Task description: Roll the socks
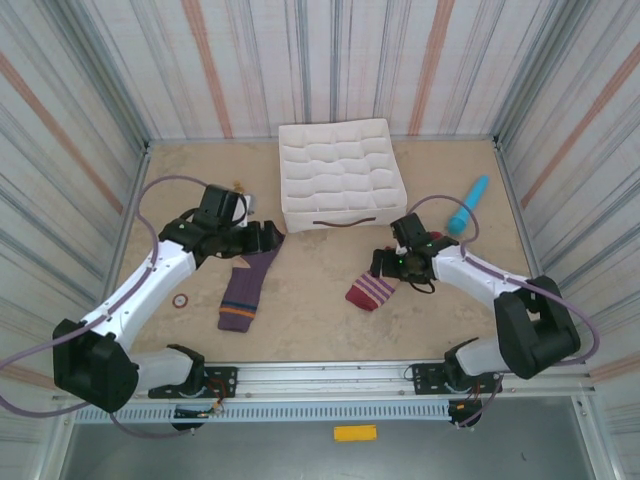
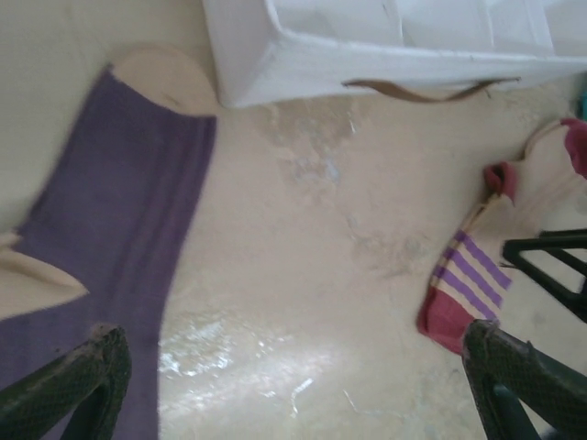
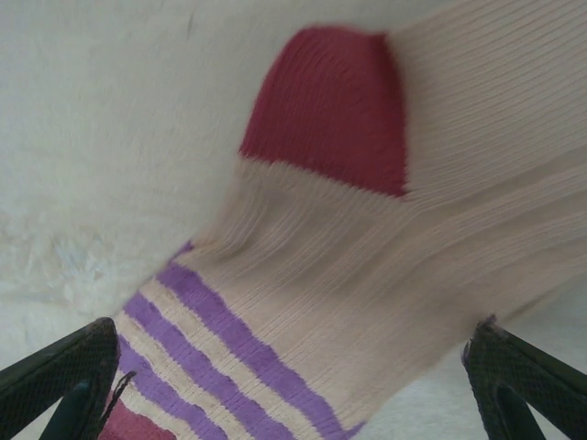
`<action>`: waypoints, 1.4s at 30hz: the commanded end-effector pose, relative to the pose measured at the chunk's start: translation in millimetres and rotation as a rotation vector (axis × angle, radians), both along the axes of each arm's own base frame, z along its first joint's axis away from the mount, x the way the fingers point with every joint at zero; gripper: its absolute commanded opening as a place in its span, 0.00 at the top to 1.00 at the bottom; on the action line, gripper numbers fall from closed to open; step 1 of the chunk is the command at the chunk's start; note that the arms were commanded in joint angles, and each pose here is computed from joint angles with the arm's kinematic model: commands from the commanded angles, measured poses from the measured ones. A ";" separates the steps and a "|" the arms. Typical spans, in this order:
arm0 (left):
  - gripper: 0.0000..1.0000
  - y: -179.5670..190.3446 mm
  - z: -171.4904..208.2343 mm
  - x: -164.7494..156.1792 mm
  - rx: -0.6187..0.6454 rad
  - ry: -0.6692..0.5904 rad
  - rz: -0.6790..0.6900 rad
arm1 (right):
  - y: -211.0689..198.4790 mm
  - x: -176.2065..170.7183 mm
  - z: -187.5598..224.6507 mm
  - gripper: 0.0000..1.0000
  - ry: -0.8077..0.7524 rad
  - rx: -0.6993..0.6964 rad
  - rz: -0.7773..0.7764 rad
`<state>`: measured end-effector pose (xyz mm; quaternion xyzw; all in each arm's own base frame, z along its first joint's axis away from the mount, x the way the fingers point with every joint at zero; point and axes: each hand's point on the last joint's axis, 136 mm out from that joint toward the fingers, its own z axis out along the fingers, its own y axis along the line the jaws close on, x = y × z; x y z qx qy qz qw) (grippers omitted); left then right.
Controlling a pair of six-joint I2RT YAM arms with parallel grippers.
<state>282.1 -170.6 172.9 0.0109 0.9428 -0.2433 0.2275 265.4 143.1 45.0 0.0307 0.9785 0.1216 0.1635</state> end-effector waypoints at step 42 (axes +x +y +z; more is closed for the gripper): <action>0.39 -120.7 -122.2 -43.0 -0.376 0.466 0.133 | 87.8 -64.1 34.5 0.22 -0.511 -0.178 0.568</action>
